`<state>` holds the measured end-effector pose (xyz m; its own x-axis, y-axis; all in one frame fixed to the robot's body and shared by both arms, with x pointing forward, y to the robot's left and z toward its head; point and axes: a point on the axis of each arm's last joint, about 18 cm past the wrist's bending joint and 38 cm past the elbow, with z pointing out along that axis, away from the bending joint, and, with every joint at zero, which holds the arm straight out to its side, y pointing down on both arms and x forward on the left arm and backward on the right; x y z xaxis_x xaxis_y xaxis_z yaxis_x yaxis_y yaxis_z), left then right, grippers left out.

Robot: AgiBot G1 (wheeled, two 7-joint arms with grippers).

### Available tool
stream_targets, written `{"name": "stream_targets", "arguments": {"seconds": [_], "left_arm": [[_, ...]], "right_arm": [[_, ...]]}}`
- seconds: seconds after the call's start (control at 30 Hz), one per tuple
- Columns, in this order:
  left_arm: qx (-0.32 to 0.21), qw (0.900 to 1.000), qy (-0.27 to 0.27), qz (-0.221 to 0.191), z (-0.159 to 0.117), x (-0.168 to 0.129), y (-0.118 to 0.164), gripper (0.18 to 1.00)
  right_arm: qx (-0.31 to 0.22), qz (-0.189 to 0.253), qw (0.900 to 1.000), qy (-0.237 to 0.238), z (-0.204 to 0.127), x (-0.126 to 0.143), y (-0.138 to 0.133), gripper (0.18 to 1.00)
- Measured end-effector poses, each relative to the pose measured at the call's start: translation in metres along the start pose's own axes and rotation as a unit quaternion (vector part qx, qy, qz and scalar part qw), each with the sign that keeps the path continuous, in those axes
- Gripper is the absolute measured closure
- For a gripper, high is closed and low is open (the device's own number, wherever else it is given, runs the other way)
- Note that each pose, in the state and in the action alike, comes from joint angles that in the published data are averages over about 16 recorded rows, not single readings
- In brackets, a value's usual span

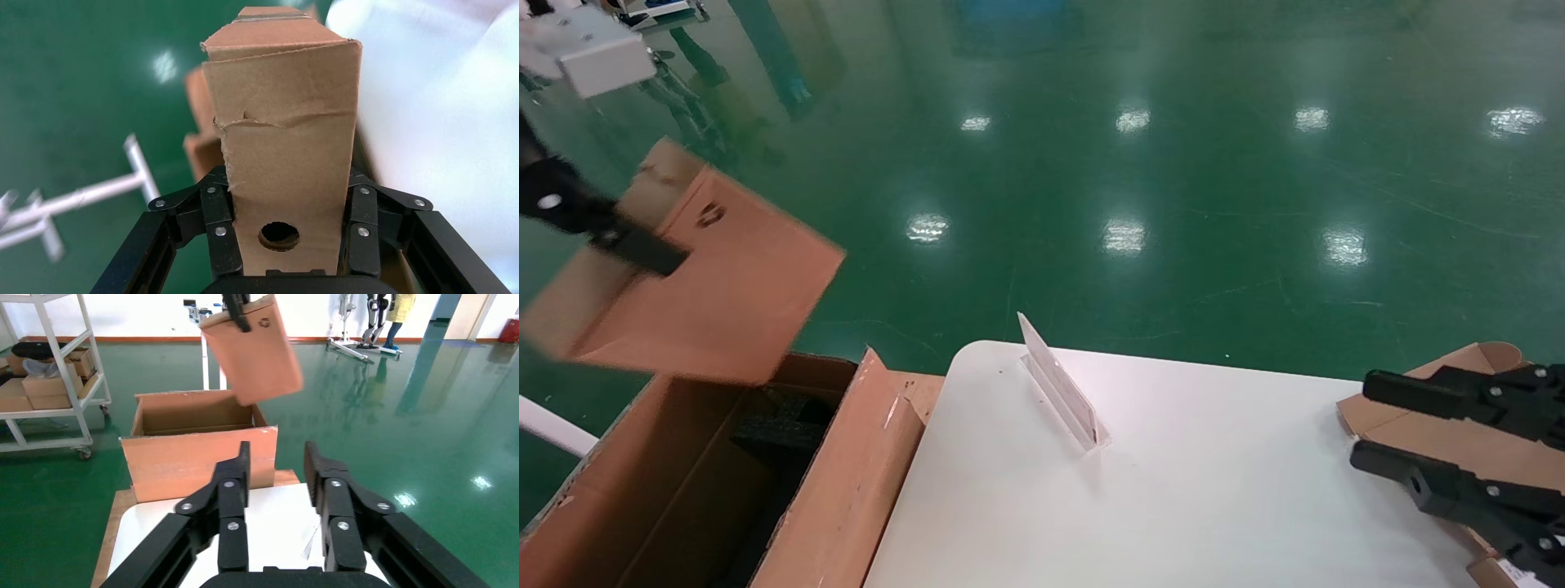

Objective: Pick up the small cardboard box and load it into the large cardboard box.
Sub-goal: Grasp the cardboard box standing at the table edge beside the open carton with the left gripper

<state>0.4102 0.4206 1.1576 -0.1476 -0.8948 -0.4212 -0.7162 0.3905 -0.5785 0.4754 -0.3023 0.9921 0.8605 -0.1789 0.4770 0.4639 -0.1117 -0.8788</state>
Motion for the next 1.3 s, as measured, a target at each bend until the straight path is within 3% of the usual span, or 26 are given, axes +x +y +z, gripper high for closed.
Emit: {"name": "stream_targets", "arguments": {"seconds": [0.3,0.47,0.57,1.0,1.3], "left_arm": [[-0.132,0.9910,-0.019,-0.017,-0.008,-0.001,0.025,0.893],[-0.178,0.9833,-0.002,-0.039,-0.004,0.000,0.040,0.894],[-0.196,0.9790,0.015,-0.055,0.000,-0.001,0.048,0.894],[-0.190,0.9711,0.076,-0.122,0.024,-0.018,0.066,0.895],[-0.167,0.9702,0.092,-0.149,0.048,-0.032,0.071,0.896]], "right_arm": [[0.000,0.000,1.000,0.000,0.000,0.000,0.000,0.736],[0.000,0.000,1.000,0.000,0.000,0.000,0.000,0.646],[0.000,0.000,1.000,0.000,0.000,0.000,0.000,0.539],[0.000,0.000,1.000,0.000,0.000,0.000,0.000,0.281],[0.000,0.000,1.000,0.000,0.000,0.000,0.000,0.213]]}}
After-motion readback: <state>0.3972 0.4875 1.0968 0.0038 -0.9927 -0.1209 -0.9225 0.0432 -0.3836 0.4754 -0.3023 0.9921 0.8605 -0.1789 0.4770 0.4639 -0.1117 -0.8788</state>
